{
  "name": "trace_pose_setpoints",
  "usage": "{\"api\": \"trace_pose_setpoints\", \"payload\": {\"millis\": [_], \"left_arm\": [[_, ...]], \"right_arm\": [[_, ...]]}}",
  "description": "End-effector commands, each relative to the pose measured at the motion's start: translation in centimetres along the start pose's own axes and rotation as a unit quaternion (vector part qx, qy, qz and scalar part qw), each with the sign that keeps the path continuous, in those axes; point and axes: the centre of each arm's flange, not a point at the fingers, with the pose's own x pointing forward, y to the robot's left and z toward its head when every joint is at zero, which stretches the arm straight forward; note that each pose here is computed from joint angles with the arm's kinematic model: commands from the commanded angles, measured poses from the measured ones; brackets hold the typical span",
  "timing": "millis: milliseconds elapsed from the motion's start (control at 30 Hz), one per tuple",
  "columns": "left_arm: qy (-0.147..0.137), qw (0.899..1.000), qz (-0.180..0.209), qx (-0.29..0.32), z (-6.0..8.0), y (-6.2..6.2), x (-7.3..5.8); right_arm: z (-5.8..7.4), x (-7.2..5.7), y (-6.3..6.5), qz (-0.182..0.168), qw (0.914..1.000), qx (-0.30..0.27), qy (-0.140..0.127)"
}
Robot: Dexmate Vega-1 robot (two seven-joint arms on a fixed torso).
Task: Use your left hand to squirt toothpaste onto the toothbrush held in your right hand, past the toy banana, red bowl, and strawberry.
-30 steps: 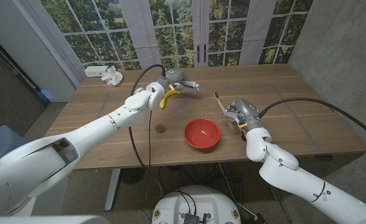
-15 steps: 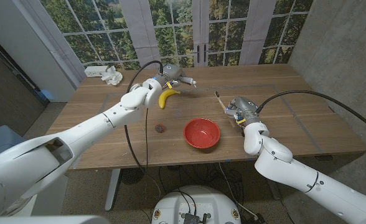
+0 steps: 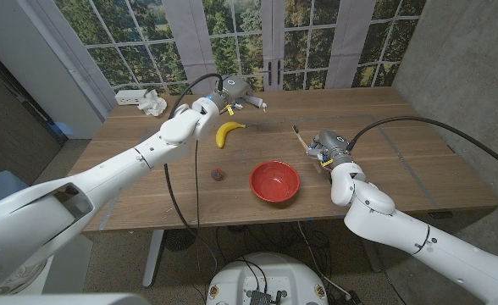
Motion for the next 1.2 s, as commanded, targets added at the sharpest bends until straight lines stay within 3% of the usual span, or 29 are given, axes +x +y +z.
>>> {"api": "trace_pose_setpoints", "payload": {"millis": [33, 767, 1200], "left_arm": [[-0.016, 0.998, 0.034, 0.054, 0.7, 3.9, -0.5], [-0.046, 0.989, 0.045, 0.131, 2.3, 6.8, -1.2], [-0.055, 0.984, 0.053, 0.159, 2.5, 8.4, -1.3]], "right_arm": [[0.0, 0.2, 0.3, 0.026, 0.9995, -0.019, 0.003], [0.9, -0.1, -0.1, 0.027, 0.9987, -0.035, -0.023], [1.9, 1.0, -0.3, 0.038, 0.9971, -0.057, -0.032]]}}
